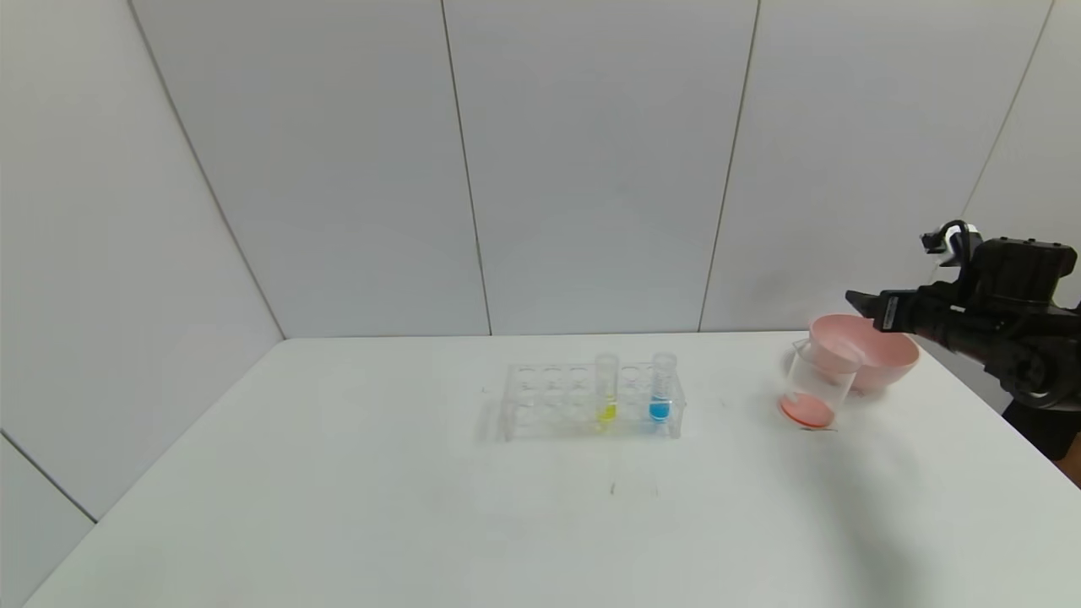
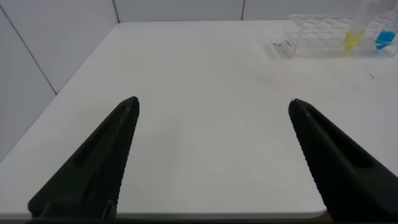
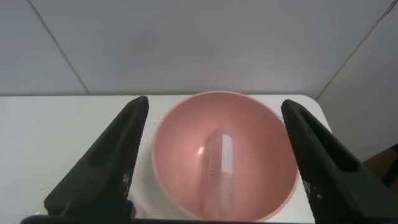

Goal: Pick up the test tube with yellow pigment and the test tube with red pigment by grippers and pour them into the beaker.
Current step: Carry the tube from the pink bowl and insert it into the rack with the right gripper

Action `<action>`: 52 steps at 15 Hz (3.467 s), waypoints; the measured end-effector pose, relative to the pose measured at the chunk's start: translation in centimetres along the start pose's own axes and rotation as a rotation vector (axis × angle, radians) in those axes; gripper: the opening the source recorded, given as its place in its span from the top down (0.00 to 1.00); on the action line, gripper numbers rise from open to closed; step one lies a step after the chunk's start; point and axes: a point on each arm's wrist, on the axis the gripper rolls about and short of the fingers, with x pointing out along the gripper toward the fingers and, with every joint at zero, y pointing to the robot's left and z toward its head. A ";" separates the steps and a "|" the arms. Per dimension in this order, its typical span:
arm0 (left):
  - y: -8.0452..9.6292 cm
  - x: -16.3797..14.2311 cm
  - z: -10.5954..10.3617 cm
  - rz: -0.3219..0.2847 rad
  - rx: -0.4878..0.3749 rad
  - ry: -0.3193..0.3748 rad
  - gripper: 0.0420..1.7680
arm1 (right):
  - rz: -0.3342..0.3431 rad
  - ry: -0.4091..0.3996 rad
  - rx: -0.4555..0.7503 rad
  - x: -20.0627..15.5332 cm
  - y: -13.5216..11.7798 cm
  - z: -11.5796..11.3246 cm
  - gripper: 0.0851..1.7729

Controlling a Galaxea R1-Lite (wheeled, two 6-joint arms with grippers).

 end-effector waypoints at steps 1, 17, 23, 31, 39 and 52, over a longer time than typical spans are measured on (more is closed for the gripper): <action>0.0 0.0 0.0 0.000 0.000 0.000 0.03 | 0.014 0.015 0.000 -0.7 0.7 0.5 0.14; 0.0 0.0 0.0 0.000 0.000 0.000 0.03 | 0.130 0.124 0.040 -20.5 18.3 -1.5 0.05; 0.0 0.0 0.0 0.000 0.000 0.000 0.03 | 0.166 0.159 0.052 -23.5 24.8 -3.5 0.04; 0.0 0.0 0.0 0.000 0.000 0.000 0.03 | 0.175 0.144 0.037 -20.8 33.6 -5.0 0.04; 0.0 0.0 0.0 0.000 0.000 0.000 0.03 | 0.110 0.160 0.027 -14.4 36.3 -5.7 0.04; 0.0 0.0 0.0 0.000 0.000 0.000 0.03 | 0.113 0.156 0.019 -8.4 37.5 -6.8 0.04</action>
